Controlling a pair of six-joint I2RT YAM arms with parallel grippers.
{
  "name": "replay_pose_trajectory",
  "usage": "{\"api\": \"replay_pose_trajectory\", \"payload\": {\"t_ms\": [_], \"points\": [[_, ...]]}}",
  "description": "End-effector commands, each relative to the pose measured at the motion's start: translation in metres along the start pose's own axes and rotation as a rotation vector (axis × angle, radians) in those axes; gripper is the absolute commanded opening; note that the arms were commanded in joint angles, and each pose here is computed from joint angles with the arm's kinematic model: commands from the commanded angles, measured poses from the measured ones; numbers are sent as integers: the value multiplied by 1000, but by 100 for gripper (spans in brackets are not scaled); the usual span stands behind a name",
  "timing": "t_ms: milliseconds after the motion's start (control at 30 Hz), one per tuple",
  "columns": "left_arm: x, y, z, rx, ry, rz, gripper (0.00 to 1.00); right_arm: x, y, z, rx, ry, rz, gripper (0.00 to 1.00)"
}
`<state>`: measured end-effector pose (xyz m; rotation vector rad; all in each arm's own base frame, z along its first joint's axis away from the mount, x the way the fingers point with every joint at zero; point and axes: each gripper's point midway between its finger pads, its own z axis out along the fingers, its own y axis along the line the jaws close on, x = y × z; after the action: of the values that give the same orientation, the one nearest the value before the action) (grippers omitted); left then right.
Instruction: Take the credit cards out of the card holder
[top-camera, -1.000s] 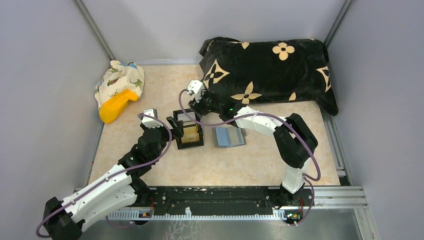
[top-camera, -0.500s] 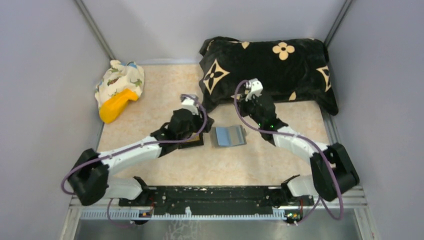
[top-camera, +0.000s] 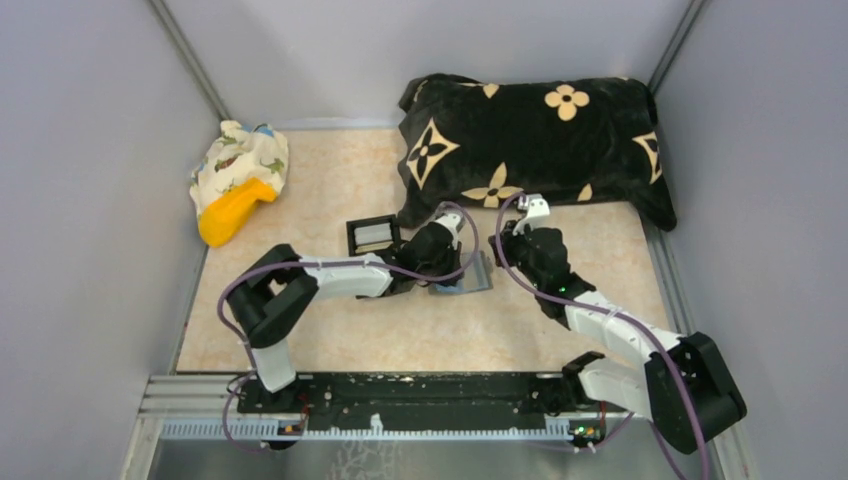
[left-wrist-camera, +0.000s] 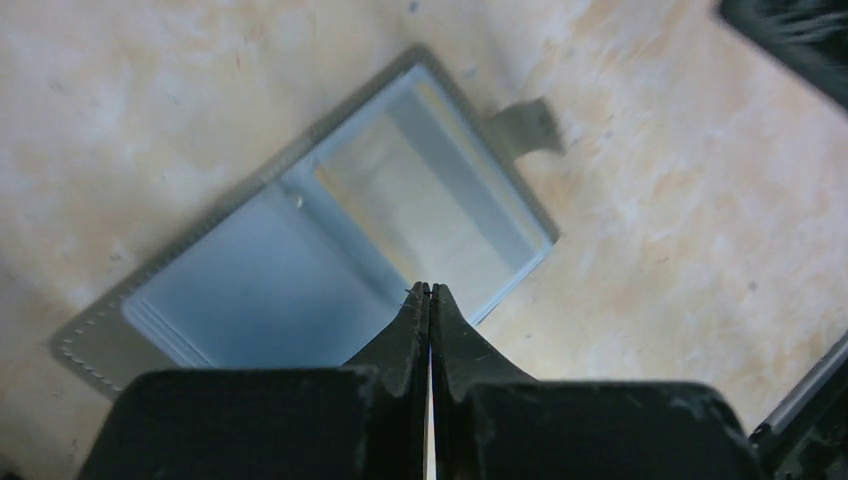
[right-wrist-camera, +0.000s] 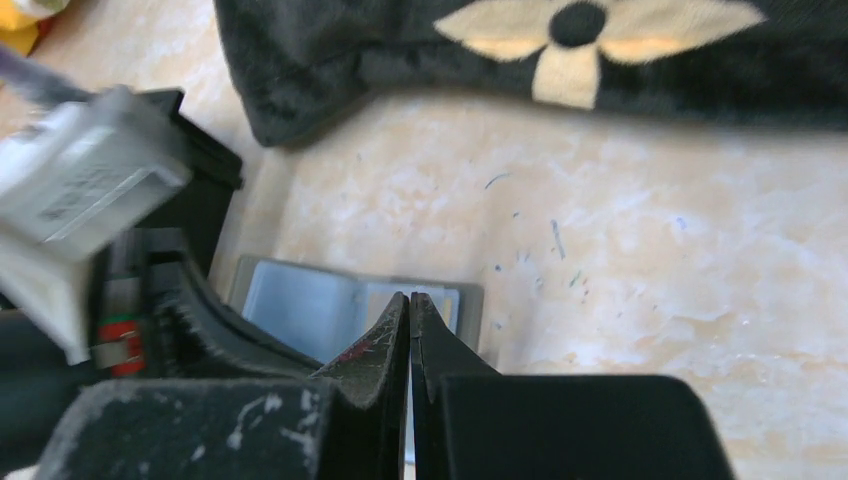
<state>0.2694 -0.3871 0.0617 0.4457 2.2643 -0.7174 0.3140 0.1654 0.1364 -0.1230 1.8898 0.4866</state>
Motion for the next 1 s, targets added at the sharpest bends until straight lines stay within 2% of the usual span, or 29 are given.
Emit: {"api": "replay_pose_trajectory", "payload": {"t_ms": [0,100,200,300,567,967], "points": [[28,-1,7,14,110,-39,0,-4,24,-7,-136,-17,46,0],[41,8,9,-20,141,-47,0,-2,47,-12,-255,-7,-6,0],[51,14,12,-37,163,-44,0,5,58,-8,-260,28,-55,3],[55,16,15,-41,178,-45,0,20,59,1,-253,69,-26,7],[59,21,13,-57,178,-44,0,64,22,16,-88,175,92,8],[71,25,17,-53,196,-48,0,75,-8,15,8,198,99,4]]}}
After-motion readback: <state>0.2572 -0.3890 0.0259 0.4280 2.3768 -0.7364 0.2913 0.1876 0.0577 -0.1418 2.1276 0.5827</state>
